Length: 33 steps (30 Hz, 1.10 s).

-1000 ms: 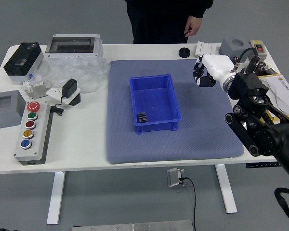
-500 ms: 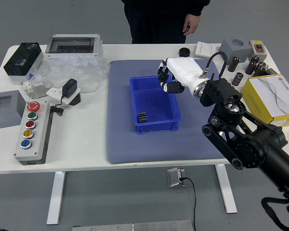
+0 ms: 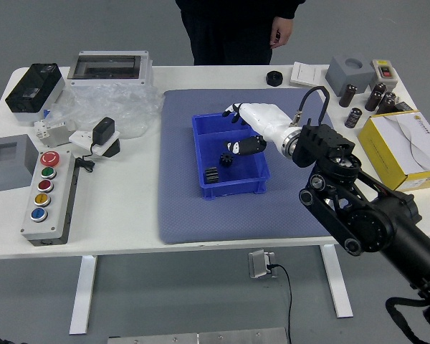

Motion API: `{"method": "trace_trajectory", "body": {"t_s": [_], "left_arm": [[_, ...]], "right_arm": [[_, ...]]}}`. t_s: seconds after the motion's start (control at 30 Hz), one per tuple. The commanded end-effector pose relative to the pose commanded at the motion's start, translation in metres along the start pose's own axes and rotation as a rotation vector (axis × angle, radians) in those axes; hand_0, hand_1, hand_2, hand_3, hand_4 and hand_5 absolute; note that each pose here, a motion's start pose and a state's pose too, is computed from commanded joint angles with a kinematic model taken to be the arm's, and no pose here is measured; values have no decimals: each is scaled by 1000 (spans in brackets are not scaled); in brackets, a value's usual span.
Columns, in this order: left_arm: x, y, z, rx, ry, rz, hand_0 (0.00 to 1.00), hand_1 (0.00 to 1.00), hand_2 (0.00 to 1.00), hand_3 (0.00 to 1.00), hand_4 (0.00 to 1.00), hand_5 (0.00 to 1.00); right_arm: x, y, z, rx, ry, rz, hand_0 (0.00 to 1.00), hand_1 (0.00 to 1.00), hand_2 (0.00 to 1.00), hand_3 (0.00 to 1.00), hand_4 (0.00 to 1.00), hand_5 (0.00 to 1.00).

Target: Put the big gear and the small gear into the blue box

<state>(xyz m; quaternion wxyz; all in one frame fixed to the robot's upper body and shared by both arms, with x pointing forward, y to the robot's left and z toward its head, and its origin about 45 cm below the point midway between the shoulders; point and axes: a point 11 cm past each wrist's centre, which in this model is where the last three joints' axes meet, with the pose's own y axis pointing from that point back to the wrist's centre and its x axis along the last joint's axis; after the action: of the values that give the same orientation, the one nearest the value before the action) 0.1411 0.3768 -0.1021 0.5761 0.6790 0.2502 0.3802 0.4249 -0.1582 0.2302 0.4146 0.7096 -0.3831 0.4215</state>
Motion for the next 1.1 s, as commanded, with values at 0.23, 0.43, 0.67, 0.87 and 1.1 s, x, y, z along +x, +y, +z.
{"method": "trace_trajectory", "body": {"t_s": [0.23, 0.43, 0.67, 0.87, 1.1], "left_arm": [[1, 0, -1, 0, 0, 3, 785, 753, 743, 679, 567, 253], [4, 0, -5, 7, 8, 11, 785, 753, 742, 678, 568, 251], [7, 0, -5, 6, 18, 18, 785, 753, 743, 674, 568, 255], [10, 1, -6, 5, 21, 27, 785, 753, 744, 675, 568, 253], [15, 1, -8, 5, 17, 40, 785, 754, 746, 676, 568, 253]], "right_arm": [[19, 12, 16, -18, -95, 80, 914, 853, 952, 957, 853, 522], [41, 36, 54, -55, -276, 185, 919, 875, 953, 942, 731, 663], [62, 66, 99, -74, -502, 263, 947, 899, 960, 934, 715, 770], [81, 90, 131, -73, -677, 326, 961, 908, 957, 922, 686, 895], [98, 107, 146, -18, -848, 393, 961, 904, 951, 905, 678, 905]]}}
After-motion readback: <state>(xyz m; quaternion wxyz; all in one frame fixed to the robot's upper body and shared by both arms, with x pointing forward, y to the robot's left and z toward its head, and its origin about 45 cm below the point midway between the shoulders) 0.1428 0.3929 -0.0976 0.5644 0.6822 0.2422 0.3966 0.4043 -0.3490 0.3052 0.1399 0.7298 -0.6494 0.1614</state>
